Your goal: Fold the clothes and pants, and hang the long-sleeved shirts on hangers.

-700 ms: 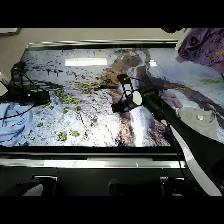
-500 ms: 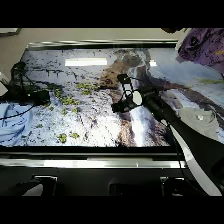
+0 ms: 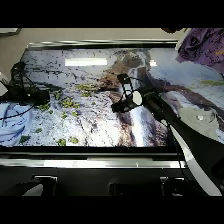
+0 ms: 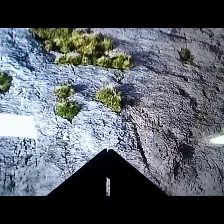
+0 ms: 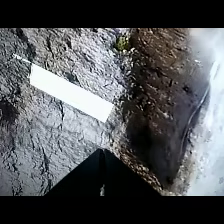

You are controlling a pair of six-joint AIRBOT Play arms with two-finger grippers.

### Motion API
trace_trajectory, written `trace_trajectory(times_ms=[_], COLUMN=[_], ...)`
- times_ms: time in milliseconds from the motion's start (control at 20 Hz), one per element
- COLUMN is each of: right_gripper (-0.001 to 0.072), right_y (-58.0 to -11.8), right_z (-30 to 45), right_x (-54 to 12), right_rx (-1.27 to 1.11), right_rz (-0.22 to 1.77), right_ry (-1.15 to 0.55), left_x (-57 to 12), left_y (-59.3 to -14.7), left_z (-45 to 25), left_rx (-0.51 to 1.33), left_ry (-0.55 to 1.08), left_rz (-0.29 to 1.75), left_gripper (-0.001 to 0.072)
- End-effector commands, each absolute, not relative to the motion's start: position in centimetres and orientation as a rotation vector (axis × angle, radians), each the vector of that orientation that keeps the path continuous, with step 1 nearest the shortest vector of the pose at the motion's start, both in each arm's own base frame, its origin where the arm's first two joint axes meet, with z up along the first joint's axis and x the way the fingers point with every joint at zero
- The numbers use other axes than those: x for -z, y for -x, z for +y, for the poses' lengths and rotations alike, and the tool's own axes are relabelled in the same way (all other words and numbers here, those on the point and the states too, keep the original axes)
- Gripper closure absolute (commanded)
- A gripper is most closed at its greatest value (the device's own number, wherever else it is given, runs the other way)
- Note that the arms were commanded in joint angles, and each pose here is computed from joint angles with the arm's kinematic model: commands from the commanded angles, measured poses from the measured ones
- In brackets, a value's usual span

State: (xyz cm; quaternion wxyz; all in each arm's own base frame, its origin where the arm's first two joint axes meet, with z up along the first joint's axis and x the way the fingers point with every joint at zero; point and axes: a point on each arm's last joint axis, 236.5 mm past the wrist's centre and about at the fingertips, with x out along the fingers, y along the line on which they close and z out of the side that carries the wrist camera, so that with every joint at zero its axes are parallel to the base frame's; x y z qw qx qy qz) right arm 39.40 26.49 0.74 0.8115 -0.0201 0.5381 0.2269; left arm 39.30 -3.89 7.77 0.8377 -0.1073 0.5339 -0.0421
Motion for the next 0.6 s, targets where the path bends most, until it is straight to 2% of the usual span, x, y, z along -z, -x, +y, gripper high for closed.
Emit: trace_trajectory(times_ms=[0,300,350,450,550], right_gripper=[0.0672,0.0672,0.0672,0.0672,0.0672], right_y=[-39.4,-39.4,-39.4,-39.4,-39.3], right_z=[26.5,26.5,26.5,26.5,26.5], right_x=[-0.8,-0.8,-0.8,-0.8,-0.8], right_rx=[-0.486,-0.486,-0.486,-0.486,-0.486], right_rz=[1.147,1.148,1.148,1.149,1.151], right_ry=[0.043,0.043,0.044,0.043,0.045], left_x=[-7.8,-7.7,-7.6,-7.1,-6.6], left_y=[-39.3,-39.2,-39.0,-38.7,-38.1], left_z=[-3.9,-4.0,-4.1,-2.4,4.2], left_rx=[0.090,0.093,0.096,-0.021,-0.275], left_ry=[0.226,0.231,0.231,0.285,0.239], left_rz=[1.129,1.135,1.147,1.171,1.162], left_gripper=[0.0684,0.0685,0.0646,-0.0013,-0.0013])
